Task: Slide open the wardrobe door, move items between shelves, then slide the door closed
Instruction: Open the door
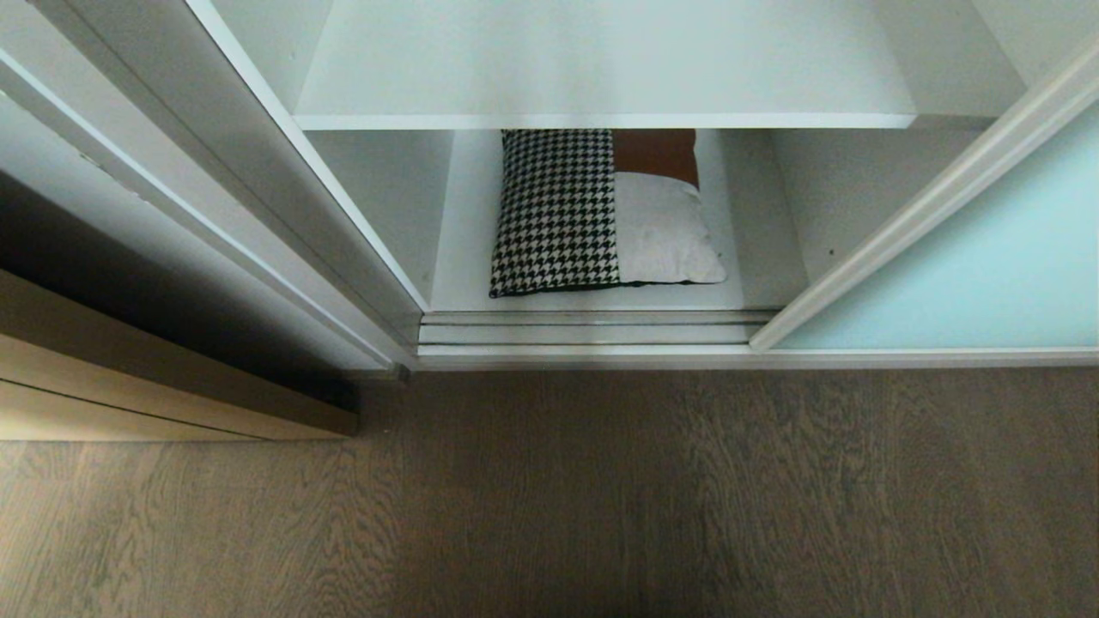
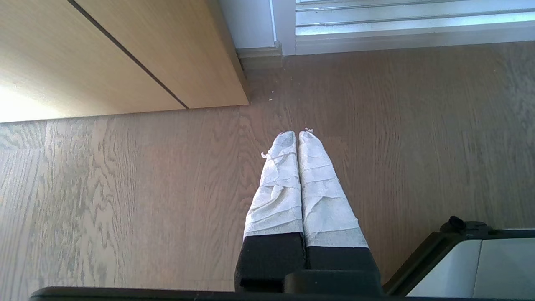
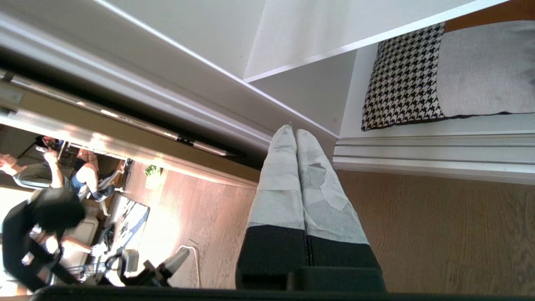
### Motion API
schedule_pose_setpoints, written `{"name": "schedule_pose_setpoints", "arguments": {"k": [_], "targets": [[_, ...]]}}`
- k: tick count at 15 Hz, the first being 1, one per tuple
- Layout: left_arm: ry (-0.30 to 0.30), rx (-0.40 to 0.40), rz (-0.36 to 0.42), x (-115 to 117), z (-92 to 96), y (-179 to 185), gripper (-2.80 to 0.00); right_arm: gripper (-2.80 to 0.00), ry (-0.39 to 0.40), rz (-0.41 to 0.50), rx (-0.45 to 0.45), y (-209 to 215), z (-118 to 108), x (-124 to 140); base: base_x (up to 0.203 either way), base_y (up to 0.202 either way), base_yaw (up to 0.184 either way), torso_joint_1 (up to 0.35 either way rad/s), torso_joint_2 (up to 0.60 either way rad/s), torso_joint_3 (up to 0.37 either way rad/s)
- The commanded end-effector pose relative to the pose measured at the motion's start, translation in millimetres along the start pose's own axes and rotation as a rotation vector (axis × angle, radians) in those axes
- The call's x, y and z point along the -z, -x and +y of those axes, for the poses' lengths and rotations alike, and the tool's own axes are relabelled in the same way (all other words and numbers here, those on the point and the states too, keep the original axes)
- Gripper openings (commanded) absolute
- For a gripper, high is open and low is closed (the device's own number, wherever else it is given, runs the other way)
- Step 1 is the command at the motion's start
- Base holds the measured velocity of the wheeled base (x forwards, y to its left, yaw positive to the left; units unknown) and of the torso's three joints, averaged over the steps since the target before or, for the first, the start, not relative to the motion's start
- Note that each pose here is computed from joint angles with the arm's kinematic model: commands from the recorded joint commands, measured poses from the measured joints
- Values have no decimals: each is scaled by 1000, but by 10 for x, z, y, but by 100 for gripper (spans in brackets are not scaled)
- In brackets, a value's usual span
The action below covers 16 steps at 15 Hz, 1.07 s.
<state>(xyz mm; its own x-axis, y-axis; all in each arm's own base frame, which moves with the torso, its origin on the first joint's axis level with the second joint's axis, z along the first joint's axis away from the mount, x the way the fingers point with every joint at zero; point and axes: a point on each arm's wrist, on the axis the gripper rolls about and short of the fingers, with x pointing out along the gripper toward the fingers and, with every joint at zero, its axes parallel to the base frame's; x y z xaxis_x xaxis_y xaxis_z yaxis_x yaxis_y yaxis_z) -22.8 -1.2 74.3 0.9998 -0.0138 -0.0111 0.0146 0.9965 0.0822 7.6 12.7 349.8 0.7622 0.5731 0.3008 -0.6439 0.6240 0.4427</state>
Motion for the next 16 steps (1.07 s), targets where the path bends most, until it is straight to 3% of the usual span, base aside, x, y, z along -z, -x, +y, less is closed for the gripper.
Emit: {"name": "schedule_pose_setpoints", "arguments": {"k": [1,16], "targets": [[0,1,6,4,0,-4,-280,-280,-32,33,27,-257,-166,-71,0,0,0,0,0,0],[-1,0,4,3,0,-4,-280,-280,2,-169,225,-1236,-617,-660,0,0,0,0,0,0]]}}
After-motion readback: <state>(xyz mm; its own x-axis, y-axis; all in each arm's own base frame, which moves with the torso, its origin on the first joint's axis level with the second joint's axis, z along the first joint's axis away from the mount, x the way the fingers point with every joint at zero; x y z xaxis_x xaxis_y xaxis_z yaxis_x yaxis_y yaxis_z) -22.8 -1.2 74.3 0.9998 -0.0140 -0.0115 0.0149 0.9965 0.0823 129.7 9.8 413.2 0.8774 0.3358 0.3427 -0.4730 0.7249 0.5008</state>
